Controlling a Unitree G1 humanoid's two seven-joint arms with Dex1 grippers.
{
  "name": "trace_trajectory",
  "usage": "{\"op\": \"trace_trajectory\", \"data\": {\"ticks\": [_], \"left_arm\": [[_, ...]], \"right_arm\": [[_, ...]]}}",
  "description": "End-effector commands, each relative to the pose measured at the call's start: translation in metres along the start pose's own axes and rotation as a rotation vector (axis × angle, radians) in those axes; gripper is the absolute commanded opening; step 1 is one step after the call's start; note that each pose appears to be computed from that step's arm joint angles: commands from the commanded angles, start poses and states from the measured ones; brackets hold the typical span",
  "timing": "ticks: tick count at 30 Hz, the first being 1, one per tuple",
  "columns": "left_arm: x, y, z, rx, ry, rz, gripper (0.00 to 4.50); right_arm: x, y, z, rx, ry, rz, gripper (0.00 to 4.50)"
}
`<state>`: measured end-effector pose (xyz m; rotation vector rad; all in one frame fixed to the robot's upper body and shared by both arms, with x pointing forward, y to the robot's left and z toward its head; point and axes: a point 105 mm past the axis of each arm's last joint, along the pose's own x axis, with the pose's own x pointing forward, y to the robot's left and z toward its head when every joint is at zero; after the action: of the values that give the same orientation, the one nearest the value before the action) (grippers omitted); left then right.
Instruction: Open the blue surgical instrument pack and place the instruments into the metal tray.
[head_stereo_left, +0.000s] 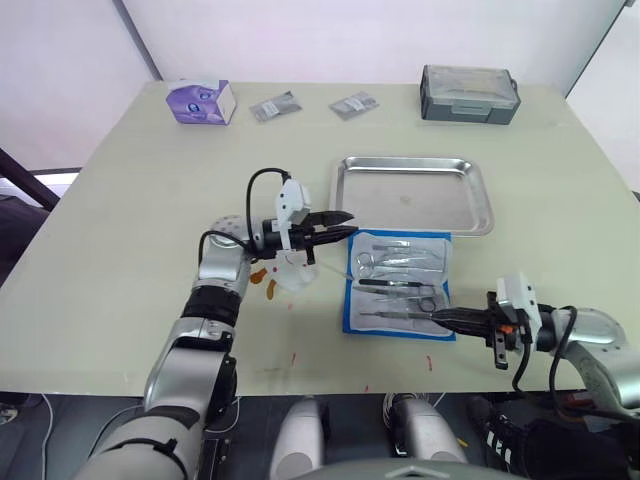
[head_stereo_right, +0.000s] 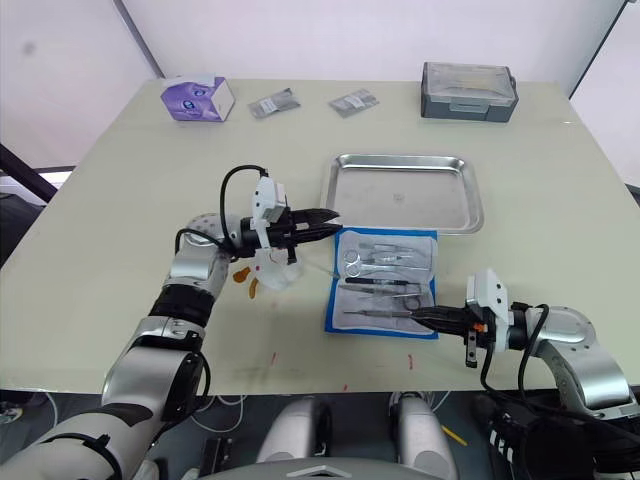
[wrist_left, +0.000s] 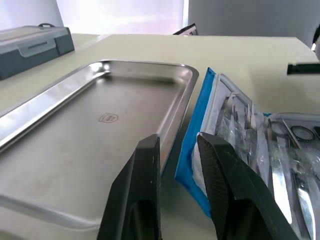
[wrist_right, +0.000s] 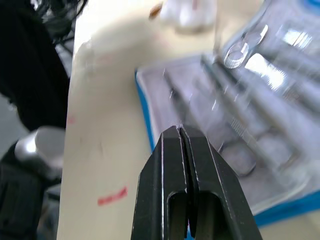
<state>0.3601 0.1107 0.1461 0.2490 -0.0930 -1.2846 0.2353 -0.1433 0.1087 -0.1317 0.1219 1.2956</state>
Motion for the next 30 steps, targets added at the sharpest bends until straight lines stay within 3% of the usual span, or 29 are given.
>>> {"op": "trace_trajectory", "data": {"ticks": [1, 2, 3, 4, 5, 7, 8, 12, 13, 16, 30], "left_arm": [[-0.009, 0.001, 0.02, 0.072, -0.043, -0.015, 1.3], [-0.012, 0.0, 0.022, 0.078, -0.045, -0.021, 1.3], [-0.013, -0.001, 0.024, 0.081, -0.047, -0.026, 1.3], [-0.015, -0.002, 0.026, 0.084, -0.052, -0.035, 1.3], [-0.016, -0.004, 0.028, 0.086, -0.055, -0.042, 1.3], [-0.02, -0.011, 0.031, 0.083, -0.055, -0.088, 1.3], [-0.023, -0.016, 0.032, 0.092, -0.037, -0.122, 1.54], [-0.029, -0.029, 0.036, 0.114, -0.004, -0.181, 2.76], [-0.03, -0.031, 0.037, 0.117, -0.004, -0.187, 3.32], [-0.031, -0.037, 0.038, 0.126, 0.008, -0.208, 4.39], [-0.031, -0.043, 0.038, 0.141, 0.028, -0.225, 4.48]], "right_arm": [[-0.003, -0.002, 0.021, -0.036, -0.072, -0.032, 1.35], [-0.004, -0.005, 0.025, -0.048, -0.084, -0.05, 1.74], [-0.005, -0.006, 0.026, -0.057, -0.091, -0.061, 2.46], [-0.005, -0.009, 0.027, -0.071, -0.091, -0.075, 2.67], [-0.006, -0.011, 0.028, -0.081, -0.091, -0.085, 3.26], [-0.006, -0.016, 0.025, -0.103, -0.084, -0.104, 4.03], [-0.006, -0.019, 0.022, -0.119, -0.071, -0.109, 4.48], [-0.005, -0.035, 0.013, -0.178, -0.031, -0.135, 4.5], [-0.004, -0.038, 0.013, -0.195, -0.024, -0.137, 4.5], [-0.003, -0.044, 0.009, -0.247, 0.008, -0.122, 4.5], [-0.002, -0.066, -0.01, -0.289, 0.083, -0.013, 4.5]]}}
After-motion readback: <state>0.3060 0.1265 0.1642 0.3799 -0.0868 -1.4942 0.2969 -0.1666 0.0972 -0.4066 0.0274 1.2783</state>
